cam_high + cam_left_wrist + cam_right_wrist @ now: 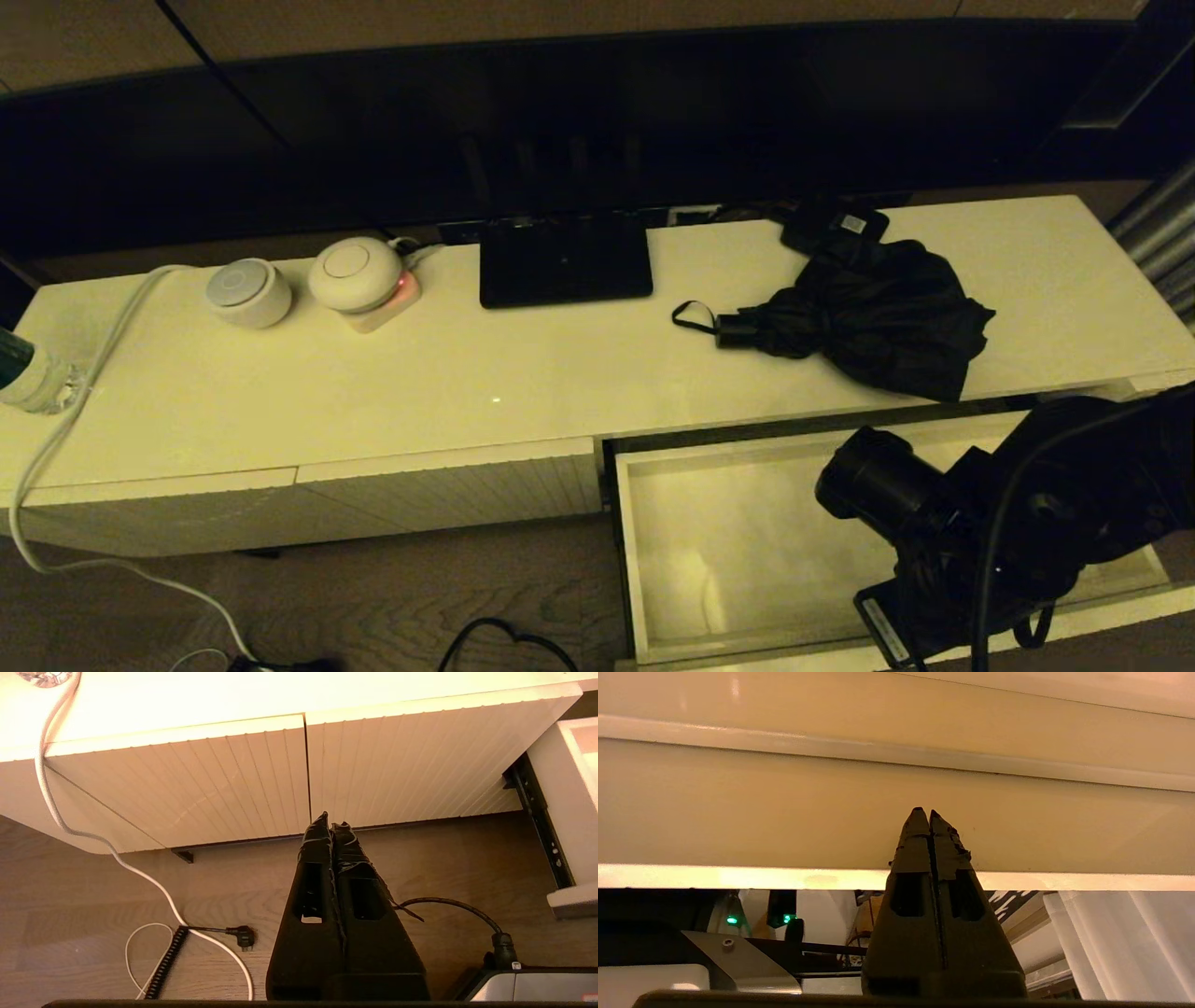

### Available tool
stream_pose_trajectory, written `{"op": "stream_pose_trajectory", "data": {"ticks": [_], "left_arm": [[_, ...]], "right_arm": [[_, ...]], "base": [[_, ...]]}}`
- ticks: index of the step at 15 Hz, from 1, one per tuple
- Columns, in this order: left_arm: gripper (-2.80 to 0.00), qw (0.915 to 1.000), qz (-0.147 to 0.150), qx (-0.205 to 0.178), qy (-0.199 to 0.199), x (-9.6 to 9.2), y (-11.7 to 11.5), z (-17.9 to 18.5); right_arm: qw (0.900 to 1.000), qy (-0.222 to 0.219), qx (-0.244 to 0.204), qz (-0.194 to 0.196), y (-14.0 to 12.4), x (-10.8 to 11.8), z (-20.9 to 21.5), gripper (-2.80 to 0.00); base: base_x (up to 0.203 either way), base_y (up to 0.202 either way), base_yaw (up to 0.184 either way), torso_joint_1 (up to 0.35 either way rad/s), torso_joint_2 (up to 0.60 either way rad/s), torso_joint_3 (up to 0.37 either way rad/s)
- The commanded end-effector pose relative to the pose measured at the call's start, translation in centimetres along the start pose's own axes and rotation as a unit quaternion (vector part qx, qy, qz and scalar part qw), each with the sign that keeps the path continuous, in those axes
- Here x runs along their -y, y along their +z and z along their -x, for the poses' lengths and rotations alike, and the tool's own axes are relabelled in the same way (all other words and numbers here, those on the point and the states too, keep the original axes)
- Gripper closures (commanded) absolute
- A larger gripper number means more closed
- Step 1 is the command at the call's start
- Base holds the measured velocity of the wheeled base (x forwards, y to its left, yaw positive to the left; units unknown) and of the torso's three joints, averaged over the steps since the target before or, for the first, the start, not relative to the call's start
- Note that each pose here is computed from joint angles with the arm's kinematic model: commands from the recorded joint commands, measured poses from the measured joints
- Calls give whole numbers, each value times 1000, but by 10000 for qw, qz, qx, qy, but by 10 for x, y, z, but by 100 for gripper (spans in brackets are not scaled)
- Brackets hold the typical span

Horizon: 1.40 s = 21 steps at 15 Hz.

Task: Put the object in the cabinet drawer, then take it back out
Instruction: Open the drawer, then put the umbrella in the drawer

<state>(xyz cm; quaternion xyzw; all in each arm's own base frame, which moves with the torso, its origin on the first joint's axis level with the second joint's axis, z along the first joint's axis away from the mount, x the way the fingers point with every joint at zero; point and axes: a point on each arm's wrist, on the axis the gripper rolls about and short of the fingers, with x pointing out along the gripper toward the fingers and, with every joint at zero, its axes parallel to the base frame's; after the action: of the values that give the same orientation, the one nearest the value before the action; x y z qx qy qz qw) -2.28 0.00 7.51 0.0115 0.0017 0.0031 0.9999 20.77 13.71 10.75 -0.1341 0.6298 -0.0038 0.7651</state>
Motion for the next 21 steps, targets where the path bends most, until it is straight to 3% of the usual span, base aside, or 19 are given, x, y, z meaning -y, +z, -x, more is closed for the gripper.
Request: {"op": "stream_pose_trajectory", "data": {"ticks": [1,4,7,9,10,12,13,14,16,18,19,21], "left_arm": [[0,10000,0,-14,7,0,-1,0],[0,10000,0,-14,7,0,-1,0],[0,10000,0,-14,7,0,-1,0],[0,10000,0,-14,7,0,-1,0],[0,10000,0,-14,7,0,-1,0],[0,10000,0,-14,7,0,-1,0],[0,10000,0,-14,7,0,-1,0],[0,10000,0,-14,7,0,-1,0],[0,10000,0,-14,7,0,-1,0],[0,10000,0,-14,7,0,-1,0],[0,10000,0,-14,7,0,-1,0],[0,10000,0,-14,7,0,-1,0]], "right_arm": [[10000,29,-39,33,-6,2,3,0],[9995,112,272,-93,-3,4,13,0],[9919,49,1211,-381,-1,17,49,0],[9811,-48,1932,-70,-8,30,83,0],[9729,-128,2275,391,-15,39,100,0],[9479,-442,2742,1562,-30,53,124,0],[9282,-719,2860,2268,-36,59,131,0],[9051,-1027,2916,2918,-40,64,137,0],[8459,-1654,2872,4178,-44,71,142,0],[7996,-2045,2841,4880,-35,70,143,0],[7890,-2118,2827,5028,-29,68,143,0],[7563,-2272,2750,5484,-18,65,143,0]], "base": [[0,0,0,0,0,0],[0,0,0,0,0,0],[0,0,0,0,0,0],[0,0,0,0,0,0],[0,0,0,0,0,0],[0,0,0,0,0,0],[0,0,0,0,0,0],[0,0,0,0,0,0],[0,0,0,0,0,0],[0,0,0,0,0,0],[0,0,0,0,0,0],[0,0,0,0,0,0]]}}
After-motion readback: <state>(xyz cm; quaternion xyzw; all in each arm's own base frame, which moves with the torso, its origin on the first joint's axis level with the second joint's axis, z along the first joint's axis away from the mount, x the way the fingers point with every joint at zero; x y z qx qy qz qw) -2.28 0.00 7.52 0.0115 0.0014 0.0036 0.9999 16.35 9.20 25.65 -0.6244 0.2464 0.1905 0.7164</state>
